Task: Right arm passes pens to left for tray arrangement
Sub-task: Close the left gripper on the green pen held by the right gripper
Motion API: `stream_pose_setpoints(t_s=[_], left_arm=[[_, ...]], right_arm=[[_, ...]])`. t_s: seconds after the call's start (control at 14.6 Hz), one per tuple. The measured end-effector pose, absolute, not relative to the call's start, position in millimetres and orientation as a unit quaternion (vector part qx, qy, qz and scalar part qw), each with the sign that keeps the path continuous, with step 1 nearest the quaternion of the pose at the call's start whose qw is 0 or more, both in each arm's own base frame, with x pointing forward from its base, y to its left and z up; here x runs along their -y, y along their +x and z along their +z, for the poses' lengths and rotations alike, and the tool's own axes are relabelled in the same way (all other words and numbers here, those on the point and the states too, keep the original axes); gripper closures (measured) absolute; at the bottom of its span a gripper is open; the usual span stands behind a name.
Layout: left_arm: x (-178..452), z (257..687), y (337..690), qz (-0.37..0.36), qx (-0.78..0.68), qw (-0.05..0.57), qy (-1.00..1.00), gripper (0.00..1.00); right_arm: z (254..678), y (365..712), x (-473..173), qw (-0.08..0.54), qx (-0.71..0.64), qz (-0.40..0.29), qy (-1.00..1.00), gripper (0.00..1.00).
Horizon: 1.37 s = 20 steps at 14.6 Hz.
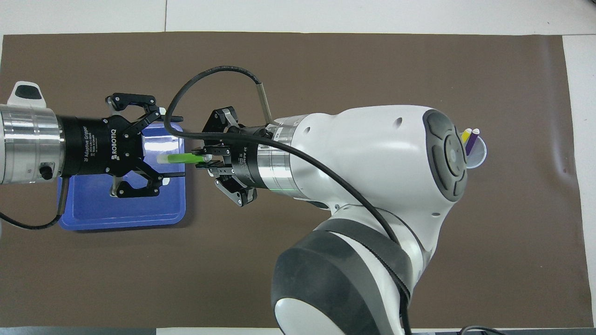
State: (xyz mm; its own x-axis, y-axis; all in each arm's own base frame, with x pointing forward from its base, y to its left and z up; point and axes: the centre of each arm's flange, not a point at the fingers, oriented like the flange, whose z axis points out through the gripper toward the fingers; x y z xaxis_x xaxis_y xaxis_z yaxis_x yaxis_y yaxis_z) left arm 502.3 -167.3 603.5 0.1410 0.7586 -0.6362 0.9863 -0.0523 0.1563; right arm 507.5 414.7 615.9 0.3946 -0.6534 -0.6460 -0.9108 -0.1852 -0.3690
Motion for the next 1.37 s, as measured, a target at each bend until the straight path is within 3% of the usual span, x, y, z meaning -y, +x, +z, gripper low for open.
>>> stream_pose_setpoints(t_s=[0.21,0.27,0.41,0.55,0.62,1.17,1.3,1.37], left_arm=[[167,602,501,-0.193,-0.626,0.284,0.701,0.09],[166,602,501,-0.193,-0.626,0.283,0.701,0.17],[166,600,499,-0.193,-0.626,0.281,0.701,0.22],[166,600,499,-0.193,-0.626,0.281,0.701,0.49],[165,601,499,-0.193,-0.627,0.282,0.701,0.57],[150,603,499,-0.19,-0.635,0.284,0.693,0.59],[151,603,496,-0.193,-0.633,0.28,0.696,0.8],[150,604,496,-0.19,-0.631,0.279,0.698,0.83]], right_arm=[[616,508,-415,0.368,-0.522,0.175,-0.75,0.82],[616,508,-415,0.369,-0.522,0.174,-0.749,0.82],[616,508,-415,0.37,-0.522,0.174,-0.749,0.82],[617,508,-414,0.371,-0.522,0.173,-0.748,0.82],[617,509,-414,0.372,-0.523,0.172,-0.747,0.82],[618,510,-414,0.376,-0.523,0.171,-0.746,0.82],[617,513,-412,0.379,-0.526,0.169,-0.743,0.82],[617,513,-412,0.378,-0.526,0.17,-0.743,0.82]])
